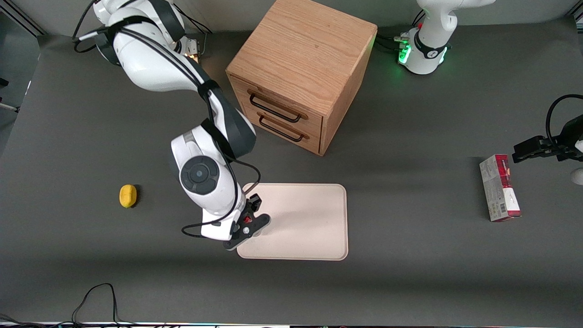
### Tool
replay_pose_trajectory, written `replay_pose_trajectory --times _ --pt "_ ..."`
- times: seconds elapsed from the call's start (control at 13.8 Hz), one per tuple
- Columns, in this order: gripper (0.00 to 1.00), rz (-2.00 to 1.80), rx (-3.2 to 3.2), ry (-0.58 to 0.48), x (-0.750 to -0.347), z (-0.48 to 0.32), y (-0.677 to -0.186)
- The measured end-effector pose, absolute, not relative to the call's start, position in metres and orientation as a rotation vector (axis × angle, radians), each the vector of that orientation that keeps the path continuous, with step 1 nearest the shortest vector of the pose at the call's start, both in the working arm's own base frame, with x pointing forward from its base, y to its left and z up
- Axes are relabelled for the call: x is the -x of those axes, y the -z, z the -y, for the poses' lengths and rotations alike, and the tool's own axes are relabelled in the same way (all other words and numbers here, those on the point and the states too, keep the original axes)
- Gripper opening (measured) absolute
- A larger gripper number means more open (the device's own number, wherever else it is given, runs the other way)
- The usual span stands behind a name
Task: Place coke bottle on tray
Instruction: 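Lower the bottle onto the tray and open the right gripper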
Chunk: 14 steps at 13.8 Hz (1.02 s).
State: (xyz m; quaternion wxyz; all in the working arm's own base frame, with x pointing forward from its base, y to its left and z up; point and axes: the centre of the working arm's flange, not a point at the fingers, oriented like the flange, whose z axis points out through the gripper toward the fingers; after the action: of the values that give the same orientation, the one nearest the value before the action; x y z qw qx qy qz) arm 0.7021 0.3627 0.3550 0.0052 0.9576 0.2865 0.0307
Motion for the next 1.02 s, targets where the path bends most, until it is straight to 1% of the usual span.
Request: replay_pose_trajectory --times 0.44,0.51,0.8,0.87,0.95,1.02 --pt "0.32 -0.885 -2.996 -0.085 -0.709 -0.359 -0.323" --pt "0.38 -0.884 -2.995 -0.084 -0.709 -0.358 -0.321" --pt "0.83 -0.883 -2.997 -0.124 -0.711 -0.359 -0.332" --pt "0.92 -0.883 -2.993 -0.144 -0.712 -0.359 -0.34" --pt "1.0 -0.884 -2.983 -0.165 -0.712 -0.359 -0.353" --pt "1.0 -0.885 -2.973 -0.174 -0.71 -0.358 -0.372"
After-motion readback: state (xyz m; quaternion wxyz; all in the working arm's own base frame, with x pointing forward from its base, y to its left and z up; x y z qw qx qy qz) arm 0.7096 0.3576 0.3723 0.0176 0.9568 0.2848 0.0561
